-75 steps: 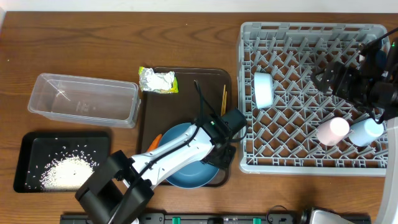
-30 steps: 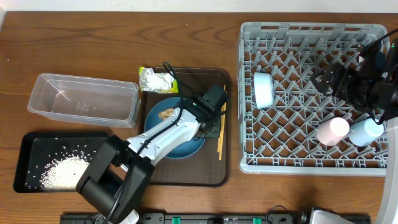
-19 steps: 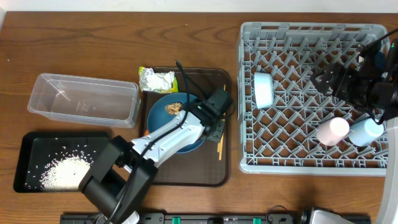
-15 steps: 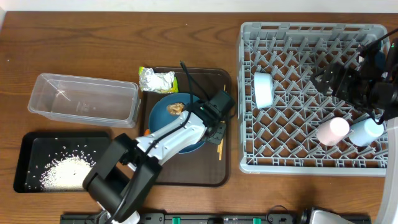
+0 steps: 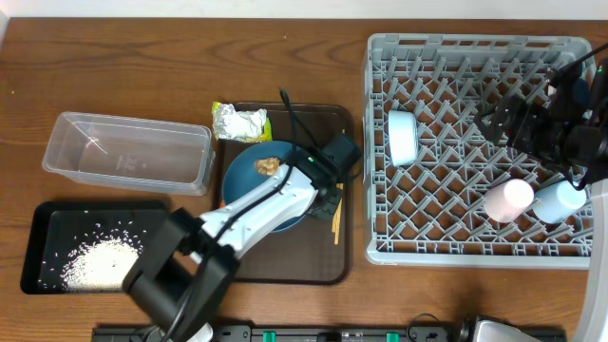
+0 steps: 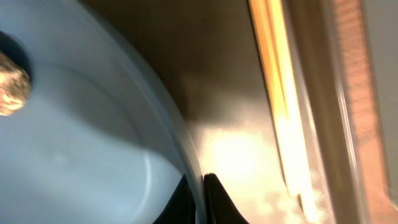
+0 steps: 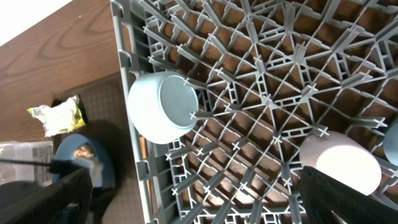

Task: Sort waste into correct bins and load items into the dishwasher rack
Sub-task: 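Lift the blue plate and tip its food scraps onto the black tray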

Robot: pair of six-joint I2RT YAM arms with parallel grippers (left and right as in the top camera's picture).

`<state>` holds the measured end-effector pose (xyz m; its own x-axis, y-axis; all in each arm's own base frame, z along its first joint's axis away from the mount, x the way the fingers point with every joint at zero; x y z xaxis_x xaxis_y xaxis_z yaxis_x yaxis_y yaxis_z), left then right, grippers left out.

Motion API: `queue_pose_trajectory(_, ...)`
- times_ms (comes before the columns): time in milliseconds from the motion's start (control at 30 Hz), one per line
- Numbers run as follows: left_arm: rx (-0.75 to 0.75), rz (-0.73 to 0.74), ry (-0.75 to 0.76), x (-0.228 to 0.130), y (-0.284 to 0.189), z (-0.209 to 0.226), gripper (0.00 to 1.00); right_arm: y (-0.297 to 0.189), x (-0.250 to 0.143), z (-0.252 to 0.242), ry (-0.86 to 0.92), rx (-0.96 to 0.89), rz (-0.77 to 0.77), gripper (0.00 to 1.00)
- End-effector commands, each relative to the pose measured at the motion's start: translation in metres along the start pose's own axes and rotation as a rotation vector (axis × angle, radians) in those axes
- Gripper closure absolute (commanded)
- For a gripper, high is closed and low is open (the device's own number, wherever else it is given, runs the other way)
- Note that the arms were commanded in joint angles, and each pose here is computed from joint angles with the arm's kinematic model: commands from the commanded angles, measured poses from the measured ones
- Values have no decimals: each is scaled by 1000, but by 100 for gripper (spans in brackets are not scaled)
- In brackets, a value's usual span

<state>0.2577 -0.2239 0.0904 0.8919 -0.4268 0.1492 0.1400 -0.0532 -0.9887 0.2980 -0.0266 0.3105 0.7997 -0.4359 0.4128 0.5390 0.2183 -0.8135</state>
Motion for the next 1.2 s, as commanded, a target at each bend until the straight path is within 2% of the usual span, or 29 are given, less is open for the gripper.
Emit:
queue_pose_trajectory(0, -75, -130, -54, 13, -54, -4, 94, -1, -1, 3, -21, 6, -1, 1)
queue_pose_trajectory(233, -129, -382, -148, 10, -137, 12, 94, -1, 0, 4, -23, 8, -9, 1)
queue_pose_trajectory(400, -87, -457, -176, -5, -167, 27, 94, -1, 2, 4, -26, 11, -18, 1)
queue_pose_trajectory(500, 6, -472, -302, -23, -180, 50, 94, -1, 2, 4, -26, 11, -17, 1)
queue_pose_trajectory(600, 18, -503, -390, -39, -197, 71, 94, -1, 2, 4, -26, 11, -16, 1)
queue_pose_trajectory(900, 110, -719, -742, -86, -251, 160, 94, -1, 1, 4, -24, 10, -12, 1)
queue_pose_trajectory(1167, 152, -774, -890, -113, -260, 214, 94, -1, 1, 4, -24, 9, -12, 1)
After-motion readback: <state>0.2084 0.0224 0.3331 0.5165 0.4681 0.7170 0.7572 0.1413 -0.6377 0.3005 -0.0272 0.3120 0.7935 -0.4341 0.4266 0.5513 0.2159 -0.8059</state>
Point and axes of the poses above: each gripper's point midway between its finger pads, its own y axis out along the fingers, its own z axis along the line the jaws close on, x = y × z, the point moved 5 cm from there along -y, back along the fingers, and after that the axes turned 3 degrees about y, right-handed, at the moved point
